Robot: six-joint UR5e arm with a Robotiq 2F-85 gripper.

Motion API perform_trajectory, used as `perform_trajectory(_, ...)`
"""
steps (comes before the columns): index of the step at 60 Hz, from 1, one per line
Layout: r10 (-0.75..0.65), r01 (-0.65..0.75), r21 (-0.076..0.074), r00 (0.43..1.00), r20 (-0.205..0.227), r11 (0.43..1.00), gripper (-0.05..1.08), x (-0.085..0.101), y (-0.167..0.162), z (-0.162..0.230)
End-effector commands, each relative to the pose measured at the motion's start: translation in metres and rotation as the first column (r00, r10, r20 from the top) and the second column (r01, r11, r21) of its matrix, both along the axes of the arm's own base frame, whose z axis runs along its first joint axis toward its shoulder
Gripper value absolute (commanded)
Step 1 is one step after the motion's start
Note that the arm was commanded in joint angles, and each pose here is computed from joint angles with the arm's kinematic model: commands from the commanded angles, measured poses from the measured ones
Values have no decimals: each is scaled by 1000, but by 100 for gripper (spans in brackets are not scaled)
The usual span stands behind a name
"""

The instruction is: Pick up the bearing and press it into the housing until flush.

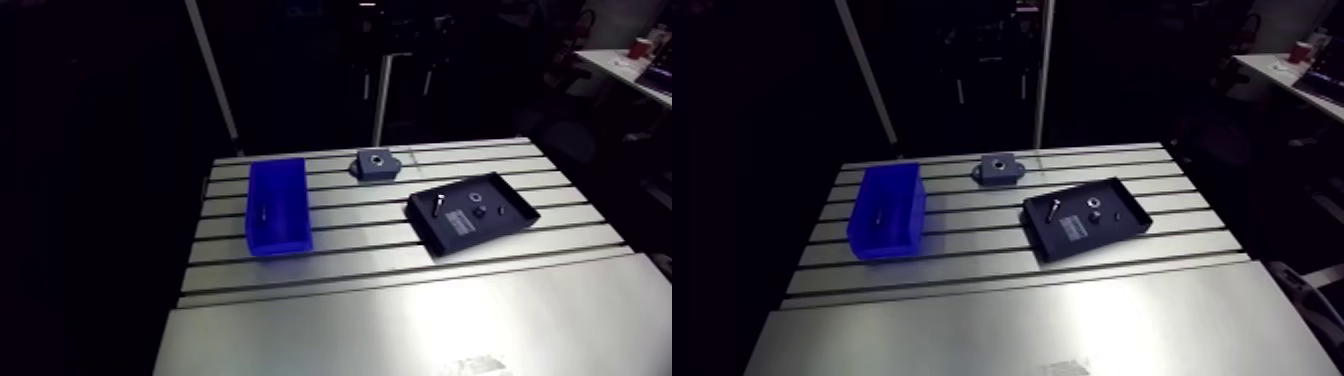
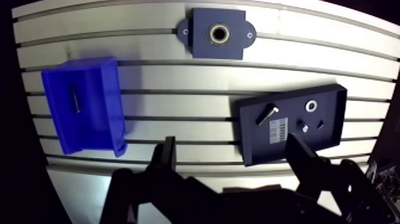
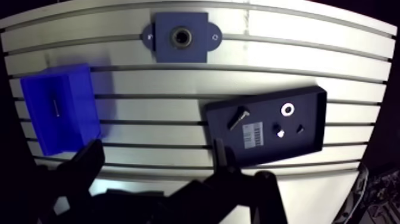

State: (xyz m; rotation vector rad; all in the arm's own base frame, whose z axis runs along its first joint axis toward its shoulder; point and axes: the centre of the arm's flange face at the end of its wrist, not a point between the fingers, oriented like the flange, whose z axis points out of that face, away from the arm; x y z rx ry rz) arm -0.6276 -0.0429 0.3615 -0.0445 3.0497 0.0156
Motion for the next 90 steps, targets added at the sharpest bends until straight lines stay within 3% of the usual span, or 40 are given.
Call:
perform_trajectory(1, -13, 14, 4, 998, -62, 1000, 0, 83, -12, 126)
perform_trajectory(17, -30, 31, 3, 994, -104, 1000, 0, 105, -7, 149)
perform_trajectory(56, -28, 30, 10, 992, -120, 1000, 1, 103, -1, 157)
perform_trajectory(90, -50, 51, 3, 992, -115, 999, 1, 103, 9, 152)
